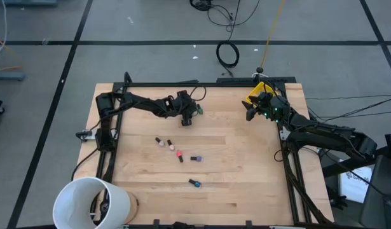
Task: Pick & Place Nail Polish
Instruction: Put the green nail polish bottle into the yellow bin
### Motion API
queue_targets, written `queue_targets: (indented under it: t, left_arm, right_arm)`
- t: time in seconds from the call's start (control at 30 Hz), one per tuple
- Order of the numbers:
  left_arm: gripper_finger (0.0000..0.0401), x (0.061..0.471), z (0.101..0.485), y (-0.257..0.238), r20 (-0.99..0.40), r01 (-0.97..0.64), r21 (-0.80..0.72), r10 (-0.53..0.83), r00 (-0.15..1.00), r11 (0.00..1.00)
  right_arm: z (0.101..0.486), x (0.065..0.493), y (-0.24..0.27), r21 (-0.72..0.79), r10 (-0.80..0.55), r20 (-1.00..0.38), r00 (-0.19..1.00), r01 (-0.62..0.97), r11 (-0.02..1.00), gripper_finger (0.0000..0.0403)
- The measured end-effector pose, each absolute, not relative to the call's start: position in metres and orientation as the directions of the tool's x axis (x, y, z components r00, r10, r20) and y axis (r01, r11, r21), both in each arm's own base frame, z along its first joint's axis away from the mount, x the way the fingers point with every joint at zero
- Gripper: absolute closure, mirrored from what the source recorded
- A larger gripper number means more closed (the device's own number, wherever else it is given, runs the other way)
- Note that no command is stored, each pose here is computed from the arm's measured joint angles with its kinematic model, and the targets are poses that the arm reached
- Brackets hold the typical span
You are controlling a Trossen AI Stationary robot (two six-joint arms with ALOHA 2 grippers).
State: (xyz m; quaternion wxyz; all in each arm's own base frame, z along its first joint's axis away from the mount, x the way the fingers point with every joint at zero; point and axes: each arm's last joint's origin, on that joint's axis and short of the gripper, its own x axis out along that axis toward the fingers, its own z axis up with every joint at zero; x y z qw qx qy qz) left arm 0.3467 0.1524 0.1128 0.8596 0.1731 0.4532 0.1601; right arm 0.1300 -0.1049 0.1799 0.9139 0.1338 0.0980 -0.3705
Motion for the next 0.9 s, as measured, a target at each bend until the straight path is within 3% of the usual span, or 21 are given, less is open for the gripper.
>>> queue_targets:
  t: [0.2, 0.47, 0.6, 0.9]
  left_arm:
    - [0.0183, 0.361, 0.130, 0.156, -0.555, -0.265, 0.577, 0.609, 0.567, 0.773]
    - [0.0183, 0.393, 0.146, 0.173, -0.639, -0.260, 0.384, 0.458, 0.618, 0.886]
    - [0.0183, 0.402, 0.148, 0.181, -0.705, -0.294, 0.389, 0.487, 0.515, 0.873]
    - [0.0183, 0.399, 0.156, 0.187, -0.798, -0.202, 0.326, 0.384, 0.464, 0.923]
  right_arm:
    - [0.180, 0.130, -0.105, 0.172, -0.651, -0.278, 0.706, 0.704, 0.690, 0.0189]
    - [0.180, 0.130, -0.105, 0.174, -0.652, -0.278, 0.706, 0.704, 0.688, 0.0191]
    - [0.180, 0.131, -0.104, 0.175, -0.646, -0.278, 0.710, 0.699, 0.693, 0.0192]
    - [0.180, 0.131, -0.104, 0.179, -0.645, -0.277, 0.712, 0.698, 0.693, 0.0192]
